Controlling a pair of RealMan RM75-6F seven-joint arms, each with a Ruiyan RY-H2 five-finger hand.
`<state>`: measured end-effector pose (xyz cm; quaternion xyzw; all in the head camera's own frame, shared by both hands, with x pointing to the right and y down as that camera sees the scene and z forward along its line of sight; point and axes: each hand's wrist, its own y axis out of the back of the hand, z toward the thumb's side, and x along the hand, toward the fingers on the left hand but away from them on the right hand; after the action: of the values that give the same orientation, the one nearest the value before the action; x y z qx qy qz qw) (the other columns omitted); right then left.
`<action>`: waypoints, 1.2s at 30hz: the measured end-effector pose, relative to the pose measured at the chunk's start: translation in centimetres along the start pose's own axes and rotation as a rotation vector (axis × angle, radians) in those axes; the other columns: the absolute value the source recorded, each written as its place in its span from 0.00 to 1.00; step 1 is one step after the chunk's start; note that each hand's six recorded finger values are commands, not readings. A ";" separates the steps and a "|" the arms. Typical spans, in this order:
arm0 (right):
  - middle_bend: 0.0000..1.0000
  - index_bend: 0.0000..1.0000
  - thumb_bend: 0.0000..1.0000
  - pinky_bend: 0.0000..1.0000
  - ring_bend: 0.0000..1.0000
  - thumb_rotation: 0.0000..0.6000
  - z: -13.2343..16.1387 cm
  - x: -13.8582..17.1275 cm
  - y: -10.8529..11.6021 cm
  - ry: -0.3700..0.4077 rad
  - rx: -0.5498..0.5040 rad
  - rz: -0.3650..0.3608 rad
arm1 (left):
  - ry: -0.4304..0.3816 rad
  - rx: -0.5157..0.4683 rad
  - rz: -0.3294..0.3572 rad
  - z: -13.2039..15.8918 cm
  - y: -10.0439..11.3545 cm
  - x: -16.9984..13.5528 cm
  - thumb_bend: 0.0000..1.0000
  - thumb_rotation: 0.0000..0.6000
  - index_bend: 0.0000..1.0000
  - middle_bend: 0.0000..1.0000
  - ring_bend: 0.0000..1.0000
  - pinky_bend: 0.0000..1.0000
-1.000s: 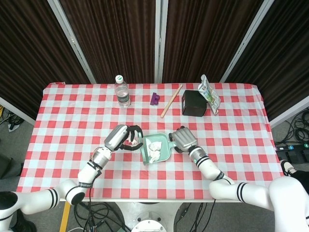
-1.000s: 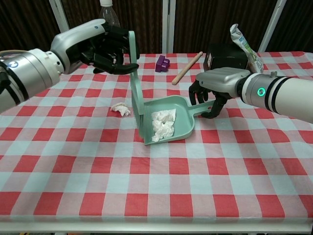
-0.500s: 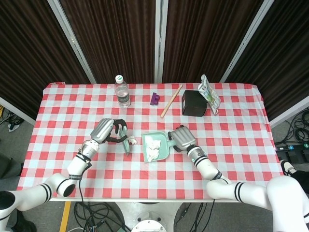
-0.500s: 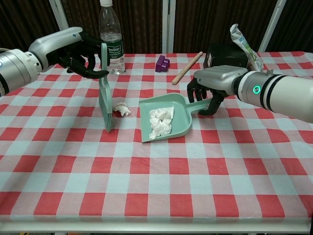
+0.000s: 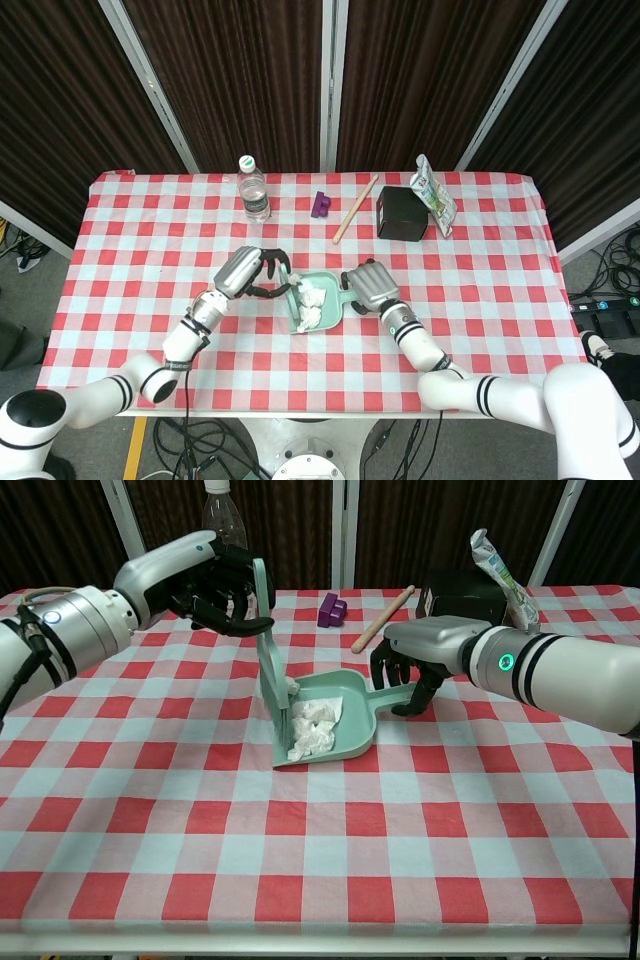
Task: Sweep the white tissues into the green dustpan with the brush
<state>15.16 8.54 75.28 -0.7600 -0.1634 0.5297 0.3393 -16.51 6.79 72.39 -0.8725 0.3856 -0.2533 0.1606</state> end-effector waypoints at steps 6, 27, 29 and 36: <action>0.56 0.69 0.66 0.22 0.35 1.00 0.3 -0.3 0.0 0.005 -0.017 0.002 | 0.019 -0.054 -0.016 -0.3 -0.4 0.7 0.51 1.00 0.56 0.57 0.61 0.86; 0.36 0.24 0.41 0.13 0.17 1.00 0.3 -0.3 -0.1 0.005 -0.009 -0.007 | -0.015 -0.009 0.027 0.1 1.6 -0.3 0.51 1.00 0.56 0.57 0.60 0.86; 0.33 0.19 0.39 0.12 0.16 1.00 0.3 -0.2 -0.1 0.001 0.002 -0.009 | -0.020 0.018 0.029 0.1 1.9 -0.7 0.51 1.00 0.56 0.57 0.60 0.86; 0.27 0.10 0.36 0.11 0.14 1.00 0.1 0.4 0.2 -0.010 0.023 -0.018 | -0.009 0.112 0.015 -0.3 3.0 -1.9 0.51 1.00 0.56 0.57 0.58 0.86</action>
<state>15.19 8.75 74.83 -0.7520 -0.1656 0.5321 0.3520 -19.52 6.19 70.58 -0.8604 0.3767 -0.2695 0.2126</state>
